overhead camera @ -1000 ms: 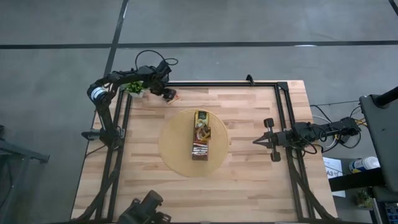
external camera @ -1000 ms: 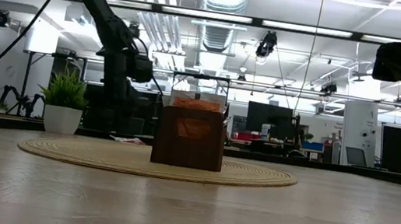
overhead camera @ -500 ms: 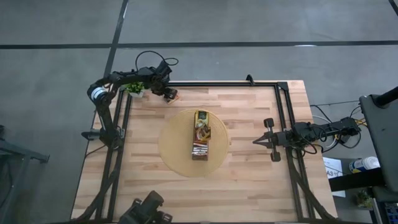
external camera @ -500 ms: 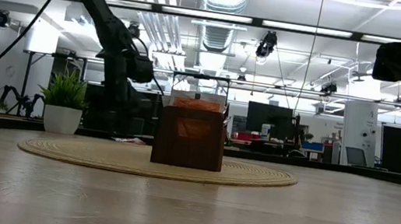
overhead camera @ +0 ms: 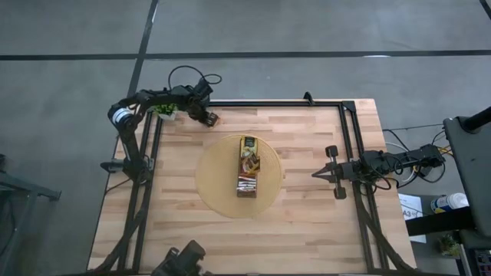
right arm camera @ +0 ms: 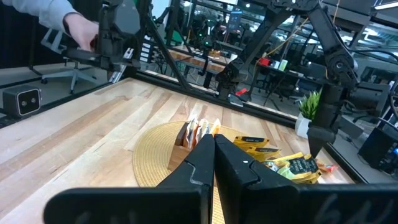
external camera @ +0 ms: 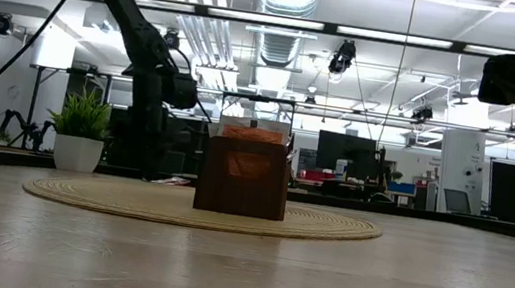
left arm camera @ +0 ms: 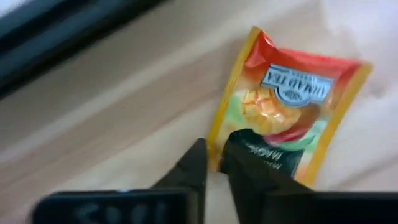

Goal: Pick & Place Tea
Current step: Put the orange tea bag into the middle section of the wooden organizer

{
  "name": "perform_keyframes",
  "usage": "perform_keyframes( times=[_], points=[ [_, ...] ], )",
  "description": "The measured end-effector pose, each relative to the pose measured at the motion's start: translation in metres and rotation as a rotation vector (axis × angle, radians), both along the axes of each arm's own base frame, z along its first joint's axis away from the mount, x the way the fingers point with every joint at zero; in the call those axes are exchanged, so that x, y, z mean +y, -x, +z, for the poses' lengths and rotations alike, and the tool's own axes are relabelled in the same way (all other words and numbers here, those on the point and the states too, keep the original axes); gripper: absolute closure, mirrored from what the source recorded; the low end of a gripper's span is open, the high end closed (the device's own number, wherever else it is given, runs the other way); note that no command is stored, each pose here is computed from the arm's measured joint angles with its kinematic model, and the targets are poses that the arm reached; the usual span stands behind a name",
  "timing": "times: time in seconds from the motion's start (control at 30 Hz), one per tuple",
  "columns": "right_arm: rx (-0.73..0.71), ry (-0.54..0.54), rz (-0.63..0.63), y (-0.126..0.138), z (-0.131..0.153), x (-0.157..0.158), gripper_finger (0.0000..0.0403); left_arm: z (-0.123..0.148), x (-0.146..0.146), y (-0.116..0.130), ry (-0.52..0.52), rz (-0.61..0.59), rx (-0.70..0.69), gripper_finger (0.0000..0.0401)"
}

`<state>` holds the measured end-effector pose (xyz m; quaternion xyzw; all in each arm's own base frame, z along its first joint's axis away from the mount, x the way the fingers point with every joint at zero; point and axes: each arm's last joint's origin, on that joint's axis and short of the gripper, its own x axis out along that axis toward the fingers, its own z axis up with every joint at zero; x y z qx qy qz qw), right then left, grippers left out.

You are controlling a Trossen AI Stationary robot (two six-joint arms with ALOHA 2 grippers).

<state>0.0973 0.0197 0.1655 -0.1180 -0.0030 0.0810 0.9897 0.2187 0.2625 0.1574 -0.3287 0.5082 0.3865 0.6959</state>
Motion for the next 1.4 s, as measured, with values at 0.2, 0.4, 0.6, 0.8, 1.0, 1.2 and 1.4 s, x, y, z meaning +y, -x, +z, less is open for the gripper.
perform_keyframes(
  times=[0.2, 0.4, 0.6, 0.8, 1.0, 1.2, 1.4],
  points=[
    [0.000, 0.000, 0.000, 0.000, 0.000, 0.000, 0.0394, 0.008, -0.015, -0.022, 0.012, -0.179, 0.002, 0.0399],
    [0.000, 0.000, 0.000, 0.000, 0.000, 0.000, 0.0394, 0.027, -0.039, -0.051, -0.083, -0.386, 0.146, 0.0401],
    [0.000, 0.000, 0.000, 0.000, 0.000, 0.000, 0.0394, 0.056, -0.072, -0.086, -0.333, -0.609, 0.406, 0.0401],
    [0.000, 0.000, 0.000, 0.000, 0.000, 0.000, 0.0394, 0.088, -0.115, -0.121, -0.553, -0.844, 0.526, 0.0401],
    [0.000, 0.000, 0.000, 0.000, 0.000, 0.000, 0.0394, 0.111, -0.166, -0.145, -0.761, -1.050, 0.663, 0.0401],
    [0.000, 0.000, 0.000, 0.000, 0.000, 0.000, 0.0394, 0.115, -0.211, -0.154, -0.889, -1.222, 0.787, 0.0401],
    [0.000, 0.000, 0.000, 0.000, 0.000, 0.000, 0.0394, 0.115, -0.243, -0.156, -0.955, -1.339, 0.843, 0.0401]
  ],
)
